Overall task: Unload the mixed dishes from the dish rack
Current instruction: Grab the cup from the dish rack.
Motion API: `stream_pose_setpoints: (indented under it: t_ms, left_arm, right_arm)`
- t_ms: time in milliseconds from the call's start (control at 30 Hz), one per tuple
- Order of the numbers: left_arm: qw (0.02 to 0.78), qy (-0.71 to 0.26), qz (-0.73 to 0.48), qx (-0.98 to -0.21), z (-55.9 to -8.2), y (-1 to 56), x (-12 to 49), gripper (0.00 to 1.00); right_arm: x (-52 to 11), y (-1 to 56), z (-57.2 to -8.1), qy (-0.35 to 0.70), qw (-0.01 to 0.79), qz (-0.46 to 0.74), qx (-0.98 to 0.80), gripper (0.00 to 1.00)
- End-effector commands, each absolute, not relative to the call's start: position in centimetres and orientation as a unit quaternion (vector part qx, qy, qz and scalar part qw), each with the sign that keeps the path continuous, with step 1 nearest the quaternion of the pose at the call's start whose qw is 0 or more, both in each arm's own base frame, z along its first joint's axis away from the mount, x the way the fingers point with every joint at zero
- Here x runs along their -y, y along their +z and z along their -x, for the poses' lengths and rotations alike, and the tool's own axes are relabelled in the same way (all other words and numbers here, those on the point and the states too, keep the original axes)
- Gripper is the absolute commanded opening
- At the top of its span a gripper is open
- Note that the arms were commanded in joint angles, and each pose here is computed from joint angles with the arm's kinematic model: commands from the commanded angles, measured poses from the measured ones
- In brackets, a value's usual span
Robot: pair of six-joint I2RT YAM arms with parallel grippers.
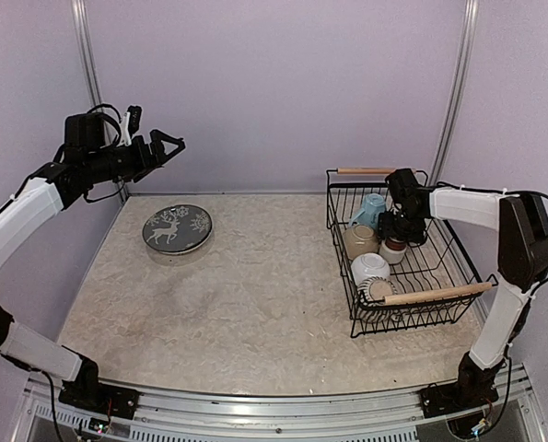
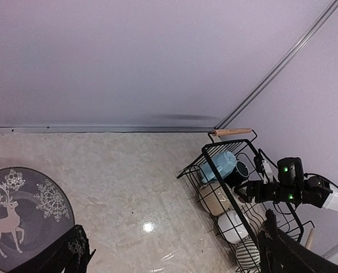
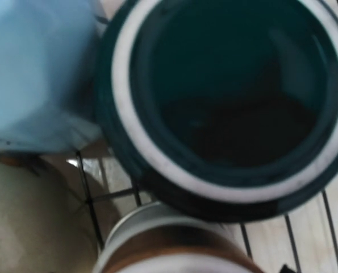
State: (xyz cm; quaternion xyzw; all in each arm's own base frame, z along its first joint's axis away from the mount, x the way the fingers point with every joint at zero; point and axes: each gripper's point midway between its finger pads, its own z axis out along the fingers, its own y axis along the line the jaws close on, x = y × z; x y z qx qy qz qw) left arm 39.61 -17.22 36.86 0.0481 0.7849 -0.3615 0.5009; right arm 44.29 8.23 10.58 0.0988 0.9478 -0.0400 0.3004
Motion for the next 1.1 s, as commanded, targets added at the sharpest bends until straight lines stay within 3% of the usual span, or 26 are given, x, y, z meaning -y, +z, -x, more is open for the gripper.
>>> stream_pose_setpoints:
  t_ms: [0, 400, 733, 900, 1067]
  left_arm:
    - [0.491, -0.37, -0.04, -0.788, -39.9, 36.4, 17.1, 0.99]
    - [0.473, -0.382, -0.036, -0.793, -40.2, 35.9, 17.4, 0.99]
    - [0.431, -0.418, -0.026, -0.799, -40.8, 34.7, 18.3, 0.99]
    - [0.429, -0.422, -0.026, -0.798, -40.8, 34.5, 18.3, 0.99]
    - [0.415, -0.44, -0.024, -0.796, -40.9, 34.3, 18.6, 0.99]
  right_arm:
    - [-7.6, 10.2, -44.7, -0.039, 0.317, -0.106, -0.942, 0.76]
    - [-7.5, 12.8, -42.7, -0.014, 0.33, -0.105, -0.938, 0.37]
    - [-9.1, 18.0, -39.4, 0.084, 0.4, -0.081, -0.909, 0.16]
    - [-9.4, 18.7, -37.8, 0.107, 0.399, -0.08, -0.907, 0.01]
    - [-9.6, 20.8, -36.8, 0.135, 0.424, -0.084, -0.892, 0.0]
